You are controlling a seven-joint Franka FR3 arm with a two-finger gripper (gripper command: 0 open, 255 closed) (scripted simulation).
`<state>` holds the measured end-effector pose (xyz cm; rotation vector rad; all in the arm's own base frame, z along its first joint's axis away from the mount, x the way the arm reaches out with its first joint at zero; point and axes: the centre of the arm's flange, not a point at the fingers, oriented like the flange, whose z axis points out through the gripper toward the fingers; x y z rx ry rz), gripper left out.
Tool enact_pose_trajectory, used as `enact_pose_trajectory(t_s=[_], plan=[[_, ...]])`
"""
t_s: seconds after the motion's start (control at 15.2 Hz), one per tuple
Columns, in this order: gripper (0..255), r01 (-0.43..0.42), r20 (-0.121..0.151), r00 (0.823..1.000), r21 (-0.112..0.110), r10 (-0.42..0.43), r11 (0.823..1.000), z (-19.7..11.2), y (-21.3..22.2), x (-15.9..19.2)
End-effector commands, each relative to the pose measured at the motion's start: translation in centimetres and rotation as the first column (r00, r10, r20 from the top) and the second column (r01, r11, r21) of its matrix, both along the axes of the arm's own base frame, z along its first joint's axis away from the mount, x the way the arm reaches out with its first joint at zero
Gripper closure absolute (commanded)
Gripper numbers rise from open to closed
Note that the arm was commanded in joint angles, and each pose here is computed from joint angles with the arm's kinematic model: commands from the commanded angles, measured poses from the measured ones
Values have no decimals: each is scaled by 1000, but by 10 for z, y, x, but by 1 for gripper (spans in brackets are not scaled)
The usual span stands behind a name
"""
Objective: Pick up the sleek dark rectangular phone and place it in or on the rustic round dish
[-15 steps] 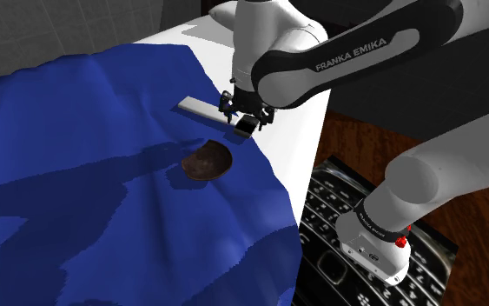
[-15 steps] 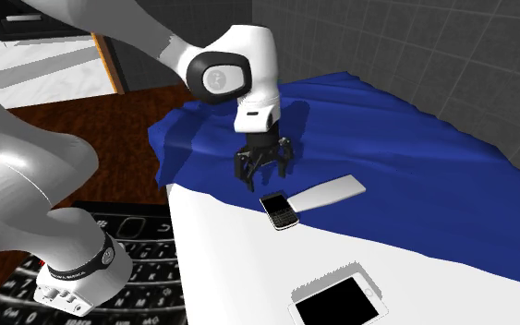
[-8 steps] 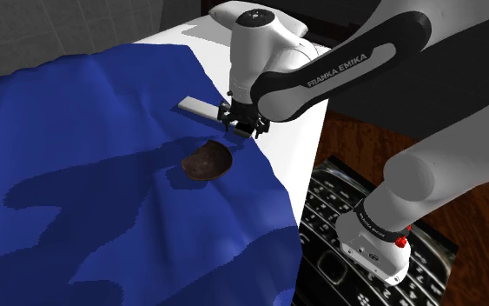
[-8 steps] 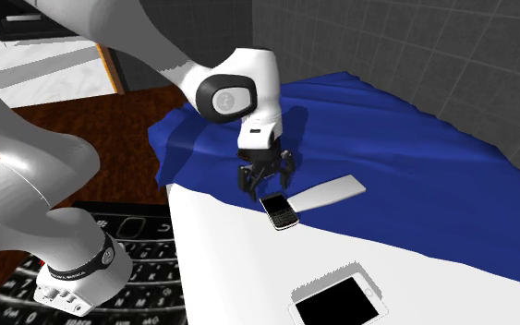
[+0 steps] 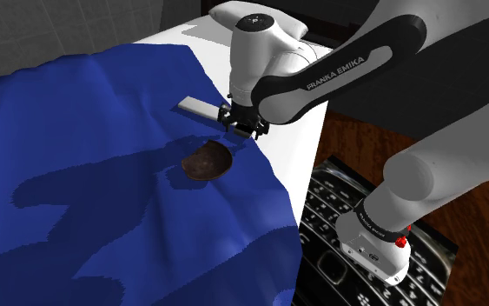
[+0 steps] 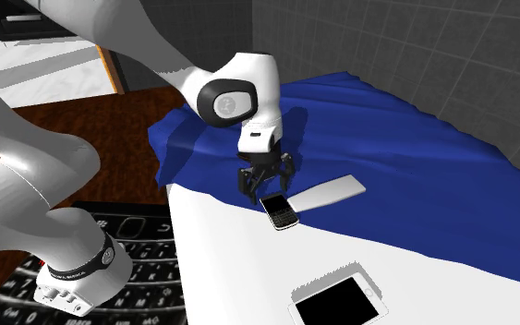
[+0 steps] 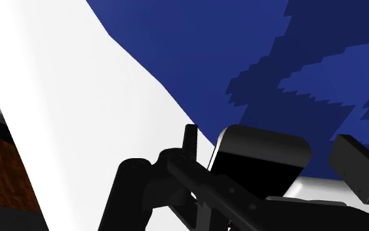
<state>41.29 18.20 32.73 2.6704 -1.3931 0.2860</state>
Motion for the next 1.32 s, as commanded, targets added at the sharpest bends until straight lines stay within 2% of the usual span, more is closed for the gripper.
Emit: enact_pose_trajectory(t_s=[0.0,0.59,1.25], plan=[[255,0,0,1000,0,0,1000,0,0,0],[255,0,0,1000,0,0,1000,0,0,0],[255,0,0,1000,0,0,1000,53,0,0]])
